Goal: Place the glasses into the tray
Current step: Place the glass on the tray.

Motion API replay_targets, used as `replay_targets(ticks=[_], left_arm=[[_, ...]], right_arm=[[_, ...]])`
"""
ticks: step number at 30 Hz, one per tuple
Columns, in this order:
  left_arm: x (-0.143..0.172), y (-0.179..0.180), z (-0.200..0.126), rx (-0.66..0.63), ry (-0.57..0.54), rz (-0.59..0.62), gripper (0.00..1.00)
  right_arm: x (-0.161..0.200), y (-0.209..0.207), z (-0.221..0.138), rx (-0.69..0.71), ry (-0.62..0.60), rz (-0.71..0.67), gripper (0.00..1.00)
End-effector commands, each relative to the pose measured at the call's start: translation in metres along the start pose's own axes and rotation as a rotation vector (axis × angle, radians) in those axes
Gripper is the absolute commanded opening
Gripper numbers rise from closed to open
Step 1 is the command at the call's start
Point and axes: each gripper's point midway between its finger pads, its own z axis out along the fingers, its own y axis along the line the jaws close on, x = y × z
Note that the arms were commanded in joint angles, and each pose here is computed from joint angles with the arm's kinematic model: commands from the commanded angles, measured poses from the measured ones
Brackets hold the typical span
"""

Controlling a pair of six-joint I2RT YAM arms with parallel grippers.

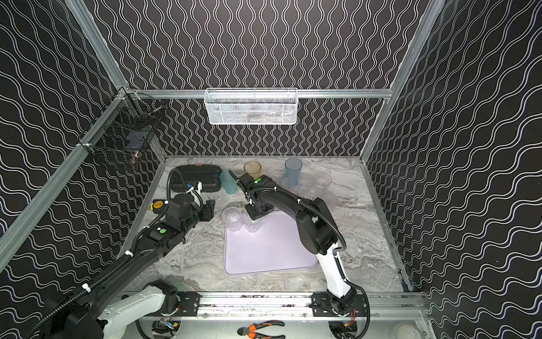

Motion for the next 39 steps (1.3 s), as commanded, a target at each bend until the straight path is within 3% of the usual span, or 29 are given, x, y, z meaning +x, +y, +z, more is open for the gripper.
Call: replay_targets(ticks=[1,22,27,33,39], left_arm=[[-0.009,-0.003,0.0,0.012,-0.035,0.016,0.63],[-0.008,-0.002,0.001,0.007,-0.027,0.026,0.63],[-0.007,-0.002,0.002,0.007,-0.027,0.024,0.62],[-0.006,0.0,0.002,-0.002,-0.023,0.03,0.62],[-0.006,-0.003,0.004,0.009,-0.02,0.022,0.63]], right_arm=[[-0.006,-0.008,0.014,0.039,-0.012,0.005,0.0],[-0.004,-0.025,-0.002,0.082,-0.027,-0.008,0.0],[-0.002,-0.022,0.01,0.06,-0.016,-0.001,0.0],[-0.009,-0.023,0.005,0.067,-0.029,0.005,0.09],[-0.009,-0.023,0.002,0.06,-0.065,0.017,0.12]])
